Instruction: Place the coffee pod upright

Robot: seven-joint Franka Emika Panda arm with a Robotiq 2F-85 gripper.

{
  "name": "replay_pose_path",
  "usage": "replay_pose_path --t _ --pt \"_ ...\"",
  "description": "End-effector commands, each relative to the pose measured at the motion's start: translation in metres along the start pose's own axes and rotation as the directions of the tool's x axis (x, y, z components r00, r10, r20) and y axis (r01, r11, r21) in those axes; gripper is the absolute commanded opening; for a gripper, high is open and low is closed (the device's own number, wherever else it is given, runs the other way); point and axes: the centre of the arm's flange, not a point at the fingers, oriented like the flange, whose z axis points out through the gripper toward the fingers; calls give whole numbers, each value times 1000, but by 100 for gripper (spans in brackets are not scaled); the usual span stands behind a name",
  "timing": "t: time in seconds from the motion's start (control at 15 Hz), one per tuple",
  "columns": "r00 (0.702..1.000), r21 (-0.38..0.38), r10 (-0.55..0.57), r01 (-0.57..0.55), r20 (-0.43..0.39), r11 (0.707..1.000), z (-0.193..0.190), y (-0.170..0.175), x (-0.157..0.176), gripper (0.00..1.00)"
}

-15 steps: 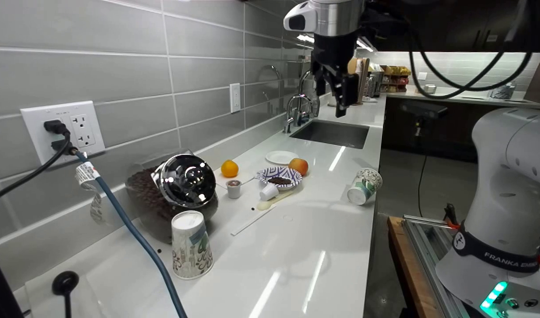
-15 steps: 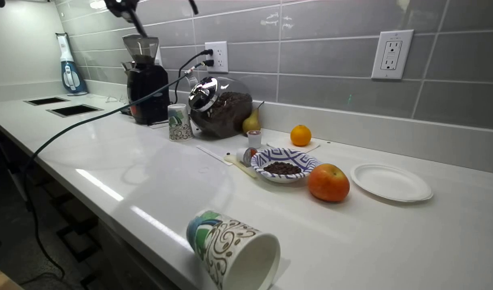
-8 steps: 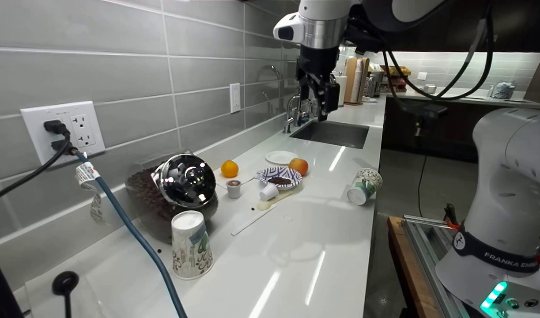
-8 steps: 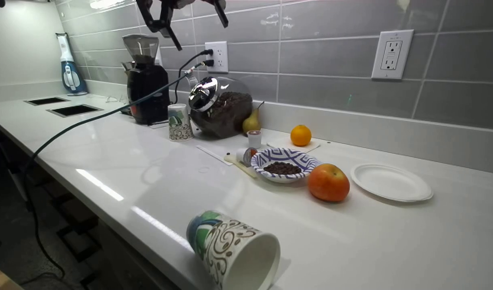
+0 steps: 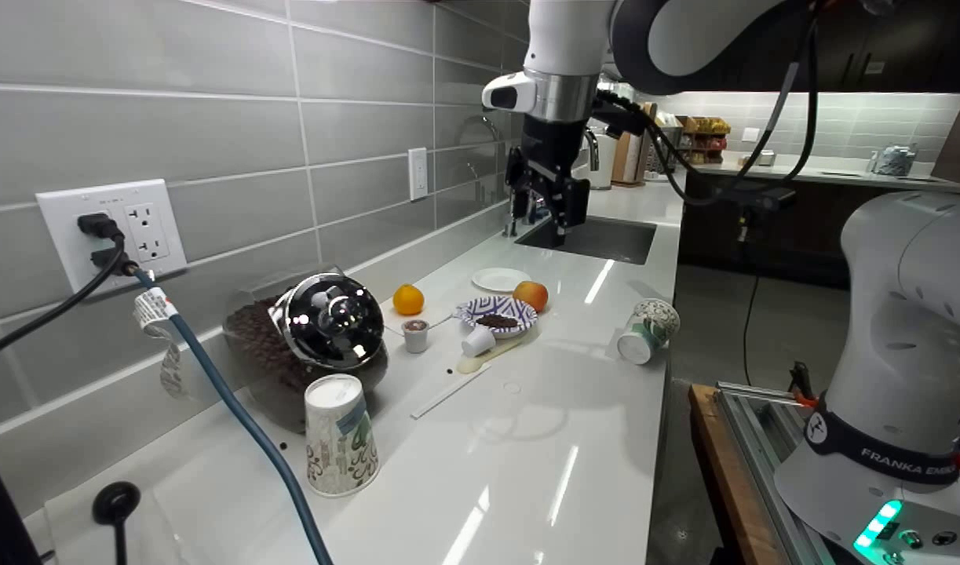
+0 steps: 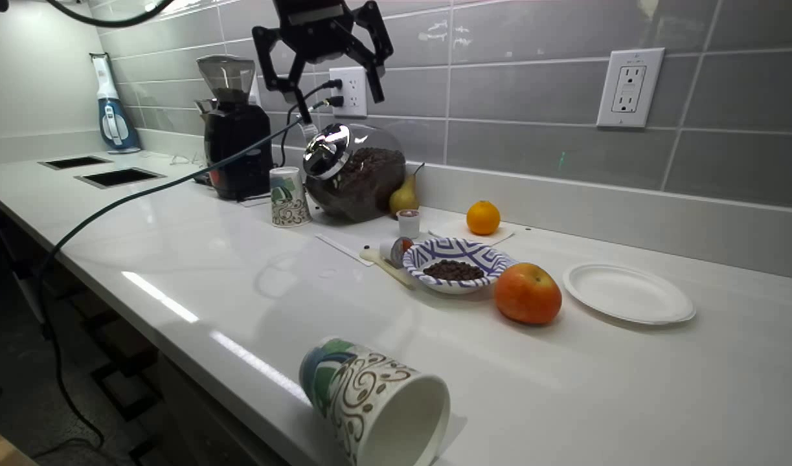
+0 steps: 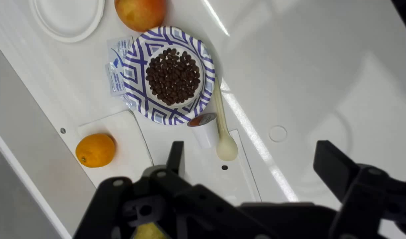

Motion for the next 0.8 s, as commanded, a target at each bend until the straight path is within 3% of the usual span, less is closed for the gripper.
replay_pose_path --t 0.0,0.13,0.2,0.47,0.73 --pt "996 -2 -56 56 -63 998 37 0 2 100" --pt "991 -45 -81 76 -103 996 59 2 5 100" --pt "997 -23 -48 47 -65 999 35 -2 4 100" --pt "997 -26 -52 51 -63 998 42 -3 5 100" --pt "983 -7 -152 153 -101 988 80 4 9 100"
